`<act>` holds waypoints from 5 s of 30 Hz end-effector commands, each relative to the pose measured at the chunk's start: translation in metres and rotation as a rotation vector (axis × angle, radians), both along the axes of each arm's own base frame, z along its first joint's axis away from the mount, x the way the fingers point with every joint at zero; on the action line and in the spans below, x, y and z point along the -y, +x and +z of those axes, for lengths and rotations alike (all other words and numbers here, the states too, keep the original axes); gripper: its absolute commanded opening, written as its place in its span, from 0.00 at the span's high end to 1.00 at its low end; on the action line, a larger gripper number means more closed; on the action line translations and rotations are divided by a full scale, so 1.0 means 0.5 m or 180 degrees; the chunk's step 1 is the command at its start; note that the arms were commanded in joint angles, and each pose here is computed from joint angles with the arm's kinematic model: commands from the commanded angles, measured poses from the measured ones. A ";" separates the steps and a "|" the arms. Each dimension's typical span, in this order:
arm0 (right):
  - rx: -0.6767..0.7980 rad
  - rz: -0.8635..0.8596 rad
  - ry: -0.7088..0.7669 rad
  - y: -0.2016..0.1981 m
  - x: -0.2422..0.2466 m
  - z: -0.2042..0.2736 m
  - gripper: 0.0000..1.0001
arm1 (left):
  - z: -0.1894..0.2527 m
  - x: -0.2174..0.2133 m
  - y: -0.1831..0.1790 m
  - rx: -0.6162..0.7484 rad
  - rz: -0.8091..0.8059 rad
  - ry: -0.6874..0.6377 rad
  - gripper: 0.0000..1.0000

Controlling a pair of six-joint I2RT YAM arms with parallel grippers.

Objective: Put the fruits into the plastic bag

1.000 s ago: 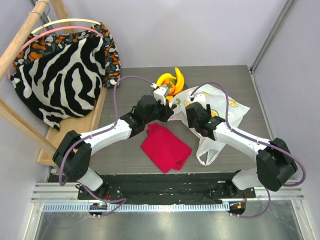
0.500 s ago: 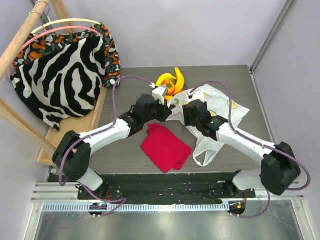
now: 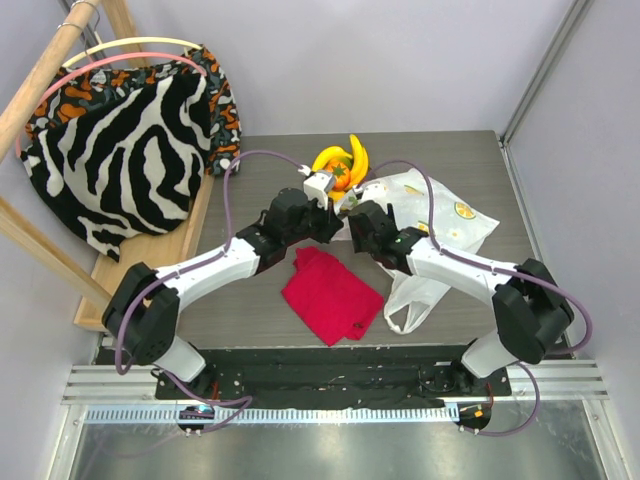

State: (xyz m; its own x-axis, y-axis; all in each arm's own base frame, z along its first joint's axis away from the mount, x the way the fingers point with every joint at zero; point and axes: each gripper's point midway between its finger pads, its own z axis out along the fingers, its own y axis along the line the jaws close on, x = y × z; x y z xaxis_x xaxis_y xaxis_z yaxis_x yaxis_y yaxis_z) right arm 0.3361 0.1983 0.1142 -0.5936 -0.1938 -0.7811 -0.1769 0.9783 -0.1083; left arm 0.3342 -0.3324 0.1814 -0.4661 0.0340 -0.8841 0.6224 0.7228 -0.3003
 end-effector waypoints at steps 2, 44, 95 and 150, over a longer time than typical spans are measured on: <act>0.0396 -0.0619 -0.0141 0.038 0.037 0.055 0.39 | 0.086 -0.011 0.008 0.0317 0.0045 -0.0140 1.00; -0.0011 -0.0699 0.0465 0.033 0.152 0.273 0.99 | 0.275 -0.147 -0.040 0.0982 0.0312 -0.1468 0.00; 0.0190 0.0466 0.1909 -0.028 -0.015 0.458 0.99 | 0.245 -0.115 -0.098 0.0576 0.0027 -0.1581 1.00; -0.0103 0.0913 0.1956 -0.005 -0.177 0.120 0.18 | 0.257 -0.700 0.017 -0.0028 0.2630 0.0312 1.00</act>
State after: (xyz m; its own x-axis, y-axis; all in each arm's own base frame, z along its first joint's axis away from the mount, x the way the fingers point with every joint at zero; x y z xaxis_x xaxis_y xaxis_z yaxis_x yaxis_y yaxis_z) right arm 0.3428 0.2564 0.1602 -0.6812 0.1380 -0.7189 -0.3163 0.8302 0.4590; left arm 0.3359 0.0206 0.2917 -0.4550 -0.2380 -0.8581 -0.1619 0.9697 -0.1831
